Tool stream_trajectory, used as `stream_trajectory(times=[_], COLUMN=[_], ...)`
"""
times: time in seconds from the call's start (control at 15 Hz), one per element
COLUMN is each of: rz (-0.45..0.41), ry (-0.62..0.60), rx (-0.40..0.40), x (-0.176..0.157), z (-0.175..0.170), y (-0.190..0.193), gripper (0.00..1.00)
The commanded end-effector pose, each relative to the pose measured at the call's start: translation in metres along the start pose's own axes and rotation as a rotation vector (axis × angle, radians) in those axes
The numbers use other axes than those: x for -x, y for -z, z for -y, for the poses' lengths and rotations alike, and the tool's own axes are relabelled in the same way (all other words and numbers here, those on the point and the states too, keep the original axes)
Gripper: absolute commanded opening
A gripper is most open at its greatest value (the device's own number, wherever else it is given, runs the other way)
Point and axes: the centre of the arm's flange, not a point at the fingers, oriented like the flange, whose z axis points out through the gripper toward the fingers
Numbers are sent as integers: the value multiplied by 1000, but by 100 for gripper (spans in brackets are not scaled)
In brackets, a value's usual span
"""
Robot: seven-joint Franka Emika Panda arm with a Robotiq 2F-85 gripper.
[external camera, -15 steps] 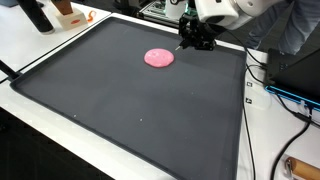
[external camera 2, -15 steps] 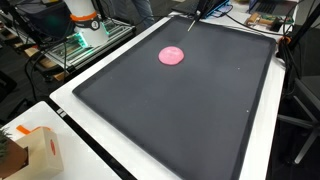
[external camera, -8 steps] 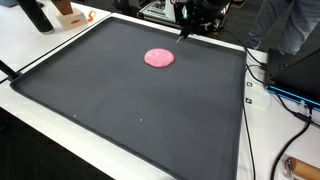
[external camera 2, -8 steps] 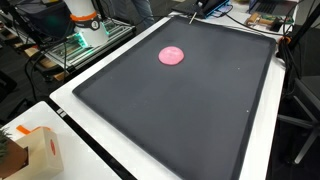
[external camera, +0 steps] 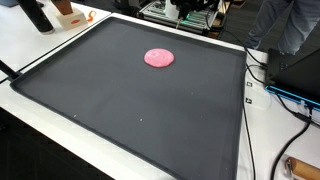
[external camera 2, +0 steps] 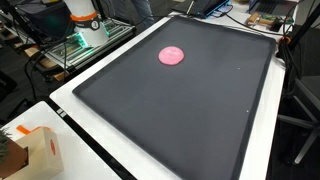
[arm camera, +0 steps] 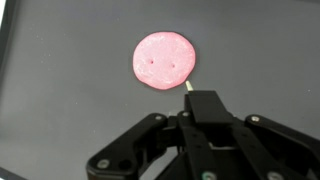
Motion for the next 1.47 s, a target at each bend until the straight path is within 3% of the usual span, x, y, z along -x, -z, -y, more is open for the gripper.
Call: stream_trajectory(times=[0.0,0.27,0.87,0.93,1.4], rz=[-79,-200,-374,-340,-360], ry=[91,187,405,360,389], rx=[-47,-46,-47,-25,-24], x=[36,55,88,66,75], z=[-16,-31,-48,-44,-45], y=[2,11,17,26,26], gripper=[3,3,3,12,12])
